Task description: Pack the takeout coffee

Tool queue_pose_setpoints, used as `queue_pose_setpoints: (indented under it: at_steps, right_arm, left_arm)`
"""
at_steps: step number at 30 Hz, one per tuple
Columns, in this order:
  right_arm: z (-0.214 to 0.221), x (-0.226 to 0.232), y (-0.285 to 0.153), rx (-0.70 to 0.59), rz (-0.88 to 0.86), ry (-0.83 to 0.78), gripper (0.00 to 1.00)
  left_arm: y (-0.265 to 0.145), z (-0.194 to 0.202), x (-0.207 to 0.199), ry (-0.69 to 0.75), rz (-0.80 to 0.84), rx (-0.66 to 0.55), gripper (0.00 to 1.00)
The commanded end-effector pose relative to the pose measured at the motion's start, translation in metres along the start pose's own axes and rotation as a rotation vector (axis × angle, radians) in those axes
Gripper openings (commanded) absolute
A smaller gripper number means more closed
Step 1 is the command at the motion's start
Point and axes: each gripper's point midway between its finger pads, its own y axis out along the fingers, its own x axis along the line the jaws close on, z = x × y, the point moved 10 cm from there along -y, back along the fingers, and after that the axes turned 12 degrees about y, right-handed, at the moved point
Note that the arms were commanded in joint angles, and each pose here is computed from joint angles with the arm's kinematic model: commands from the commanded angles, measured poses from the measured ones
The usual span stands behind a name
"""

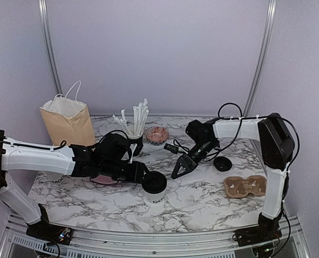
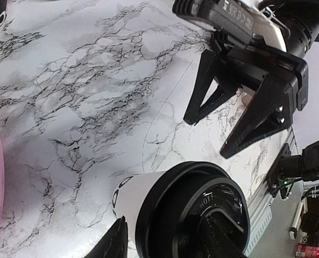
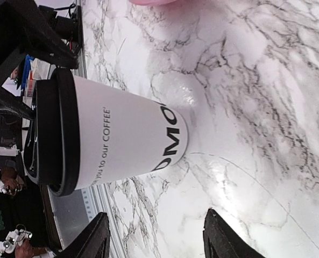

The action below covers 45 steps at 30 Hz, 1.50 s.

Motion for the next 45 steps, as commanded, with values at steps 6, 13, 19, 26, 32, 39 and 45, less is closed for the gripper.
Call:
queue_pose_setpoints:
  at_steps: [6, 13, 19, 26, 32, 39, 45]
  right_arm:
    - [0.005, 0.024, -0.01, -0.03, -0.098, -0.085, 0.61]
    - [0.013, 0.053, 0.022, 0.067, -0.113, -0.152, 0.64]
    - [0.004, 0.047, 0.032, 0.087, -0.11, -0.116, 0.64]
    - [-0.003, 0.036, 0.037, 0.087, -0.142, -0.05, 0.61]
    - [-0.002, 0.013, 0.043, 0.089, -0.125, 0.049, 0.59]
    - [0.002, -0.044, 0.041, 0.079, 0.052, 0.175, 0.54]
    - [-0.014, -0.023, 0.013, 0.017, -0.019, 0.065, 0.53]
  left_arm:
    - [-0.016, 0.004, 0.0, -0.056, -0.013, -0.059, 0.43]
    - [-0.006, 0.004, -0.001, -0.066, -0.014, -0.051, 0.4]
    - [-0.002, 0.012, 0.003, -0.092, -0.029, -0.029, 0.35]
    - [0.001, 0.019, 0.007, -0.097, -0.04, -0.01, 0.31]
    - [0.005, 0.023, 0.01, -0.097, -0.042, 0.013, 0.29]
    - [0.005, 0.027, 0.013, -0.096, -0.062, 0.017, 0.27]
    - [-0.007, 0.014, 0.005, -0.055, -0.052, -0.028, 0.28]
